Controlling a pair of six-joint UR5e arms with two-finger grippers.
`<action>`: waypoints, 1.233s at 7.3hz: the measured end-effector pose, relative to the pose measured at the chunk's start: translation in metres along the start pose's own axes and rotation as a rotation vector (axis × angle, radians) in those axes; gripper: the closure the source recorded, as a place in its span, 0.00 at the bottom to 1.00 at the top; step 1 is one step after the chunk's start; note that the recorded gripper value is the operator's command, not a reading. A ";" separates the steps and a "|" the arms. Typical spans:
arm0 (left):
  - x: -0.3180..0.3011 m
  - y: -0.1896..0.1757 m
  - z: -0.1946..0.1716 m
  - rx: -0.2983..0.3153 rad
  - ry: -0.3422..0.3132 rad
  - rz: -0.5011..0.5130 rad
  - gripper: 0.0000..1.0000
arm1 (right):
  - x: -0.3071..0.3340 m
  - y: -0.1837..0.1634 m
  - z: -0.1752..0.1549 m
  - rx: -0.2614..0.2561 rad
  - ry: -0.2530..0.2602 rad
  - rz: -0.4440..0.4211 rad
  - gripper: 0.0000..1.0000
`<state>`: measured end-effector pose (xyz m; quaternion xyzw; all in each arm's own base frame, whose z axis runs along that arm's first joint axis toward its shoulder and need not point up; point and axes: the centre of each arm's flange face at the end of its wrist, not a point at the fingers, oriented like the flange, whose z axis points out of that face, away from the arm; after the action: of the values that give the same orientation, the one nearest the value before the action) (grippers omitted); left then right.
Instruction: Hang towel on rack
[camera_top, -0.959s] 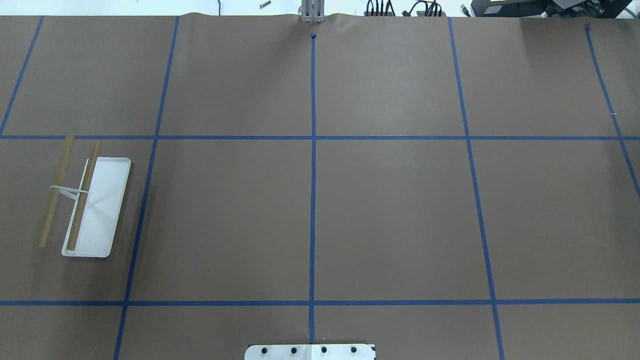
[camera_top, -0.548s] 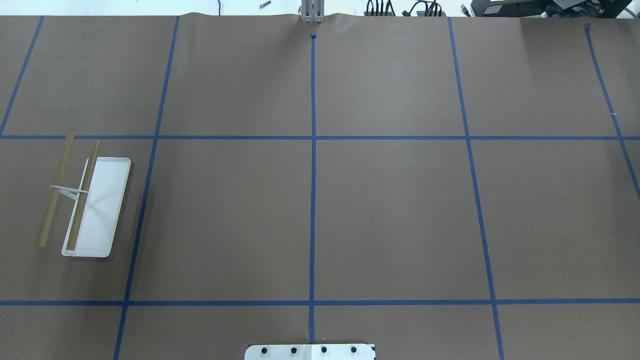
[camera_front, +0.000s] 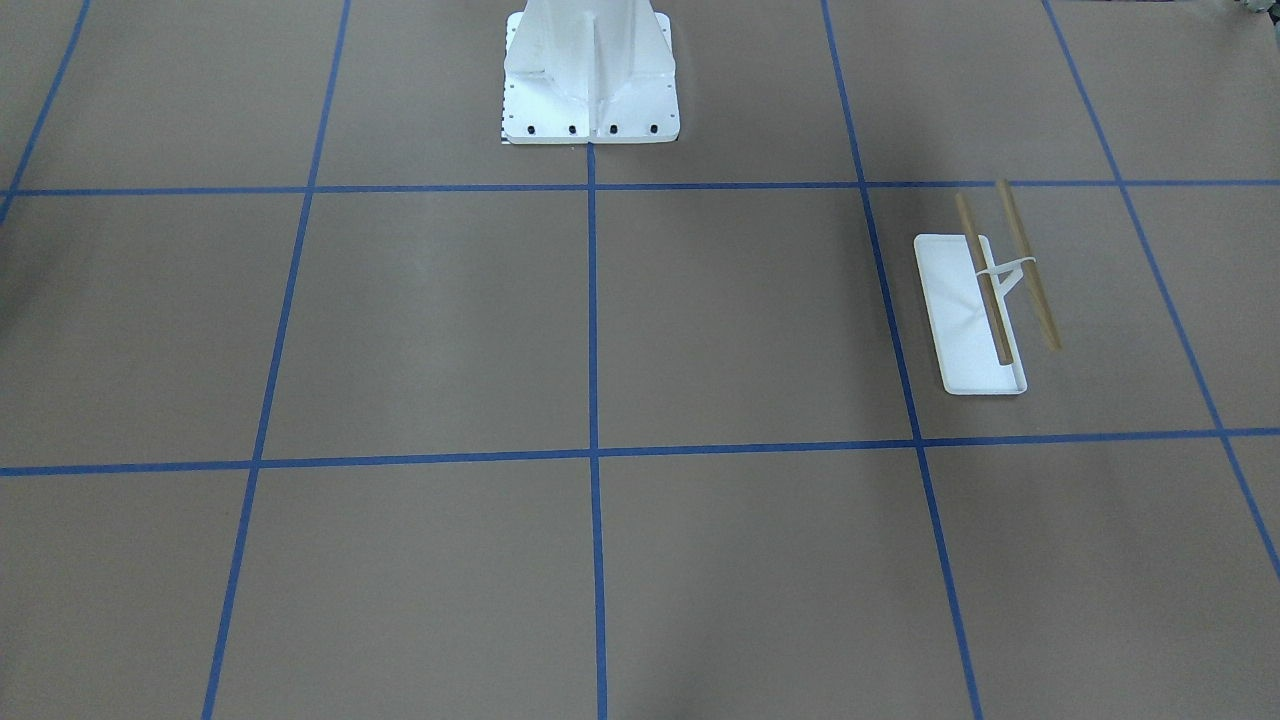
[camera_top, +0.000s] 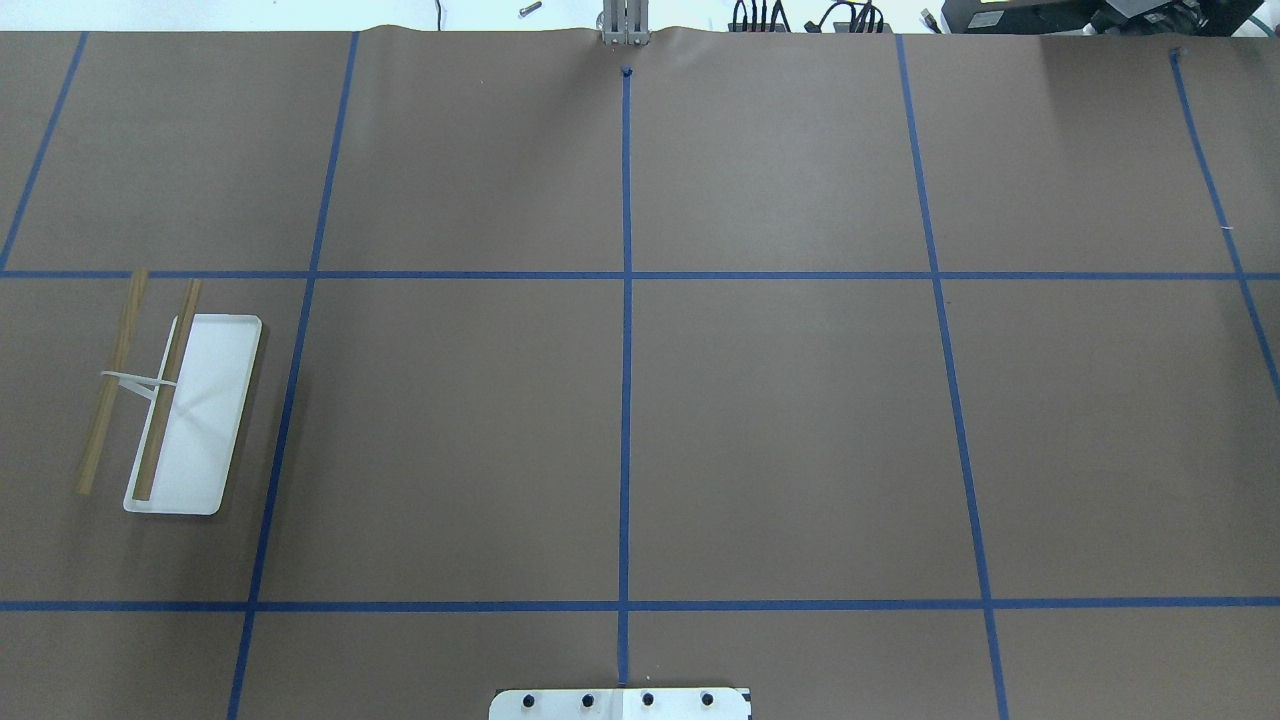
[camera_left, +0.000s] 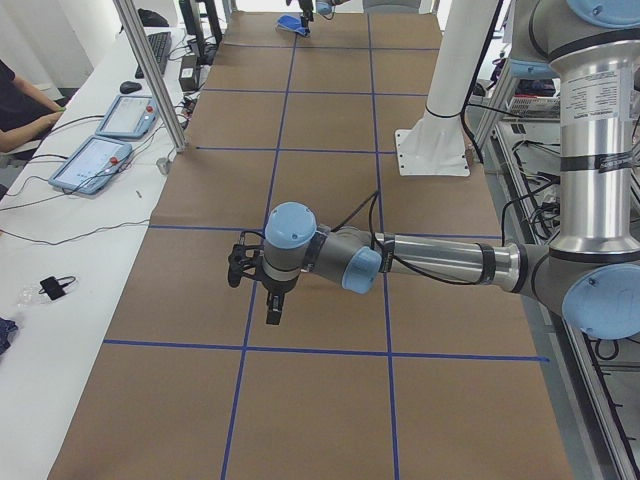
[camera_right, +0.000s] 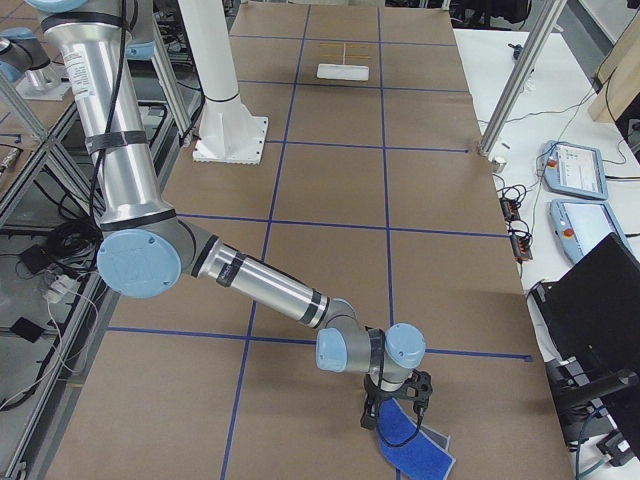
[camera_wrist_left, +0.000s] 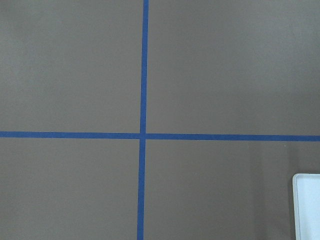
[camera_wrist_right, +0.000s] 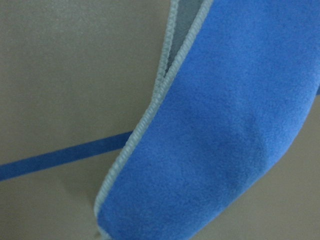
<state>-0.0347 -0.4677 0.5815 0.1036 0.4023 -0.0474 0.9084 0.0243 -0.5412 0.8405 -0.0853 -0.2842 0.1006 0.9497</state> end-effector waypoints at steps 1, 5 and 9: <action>0.001 0.000 -0.001 0.002 0.000 0.001 0.02 | 0.001 0.000 0.000 0.002 0.008 0.000 0.77; 0.002 -0.001 -0.003 0.005 0.002 0.005 0.02 | -0.001 -0.004 -0.003 0.011 0.020 -0.002 1.00; 0.004 -0.001 -0.003 0.006 0.003 0.007 0.02 | -0.021 -0.026 -0.046 0.083 -0.014 -0.024 1.00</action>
<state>-0.0346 -0.4682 0.5767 0.1078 0.4032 -0.0455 0.9076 0.0364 -0.5765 0.7977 -0.0417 -0.2876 0.1016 0.9514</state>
